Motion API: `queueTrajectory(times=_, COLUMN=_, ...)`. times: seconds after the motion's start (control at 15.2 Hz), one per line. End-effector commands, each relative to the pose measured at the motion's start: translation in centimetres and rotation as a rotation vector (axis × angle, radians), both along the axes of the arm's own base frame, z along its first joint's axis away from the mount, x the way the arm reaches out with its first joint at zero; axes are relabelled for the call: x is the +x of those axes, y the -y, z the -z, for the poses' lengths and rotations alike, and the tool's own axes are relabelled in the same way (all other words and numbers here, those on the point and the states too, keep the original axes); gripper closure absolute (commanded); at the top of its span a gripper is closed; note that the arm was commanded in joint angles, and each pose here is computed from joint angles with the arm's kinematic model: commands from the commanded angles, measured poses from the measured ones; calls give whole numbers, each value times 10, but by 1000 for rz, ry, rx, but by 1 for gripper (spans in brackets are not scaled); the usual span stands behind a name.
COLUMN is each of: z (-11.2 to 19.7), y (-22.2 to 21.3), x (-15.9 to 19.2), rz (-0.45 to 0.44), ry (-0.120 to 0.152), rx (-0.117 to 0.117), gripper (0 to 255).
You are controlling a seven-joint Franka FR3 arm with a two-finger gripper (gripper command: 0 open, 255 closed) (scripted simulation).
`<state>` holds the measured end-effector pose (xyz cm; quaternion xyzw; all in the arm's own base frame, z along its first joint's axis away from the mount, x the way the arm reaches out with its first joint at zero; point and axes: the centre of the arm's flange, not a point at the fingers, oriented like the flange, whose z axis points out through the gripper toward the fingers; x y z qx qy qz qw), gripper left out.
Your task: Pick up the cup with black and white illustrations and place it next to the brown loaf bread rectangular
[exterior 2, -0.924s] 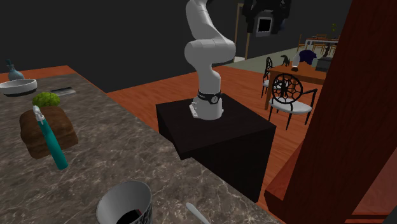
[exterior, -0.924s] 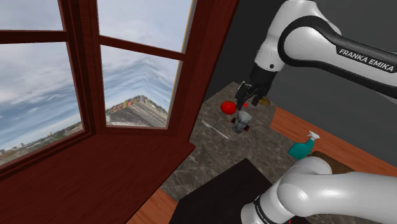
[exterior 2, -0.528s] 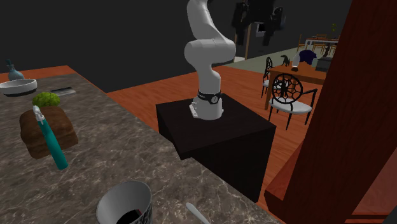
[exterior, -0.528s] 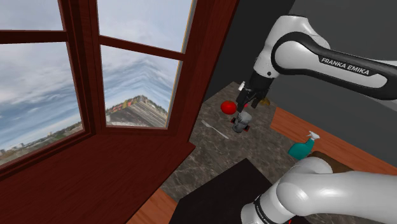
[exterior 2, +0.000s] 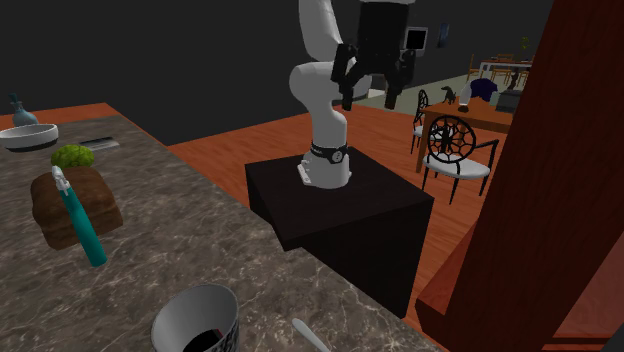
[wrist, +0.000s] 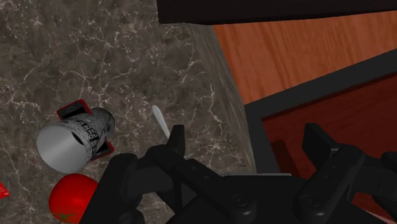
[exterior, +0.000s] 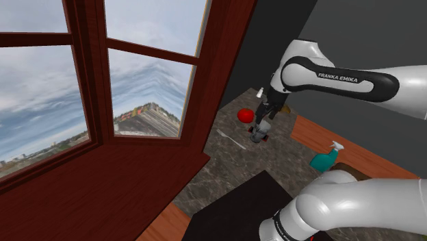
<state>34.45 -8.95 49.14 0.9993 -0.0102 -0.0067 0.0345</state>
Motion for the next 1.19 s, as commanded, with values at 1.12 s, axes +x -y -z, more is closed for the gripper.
queueTrajectory(times=1.12, z=142, y=186, x=78, rz=-77, ry=2, rx=-28, gripper=0)
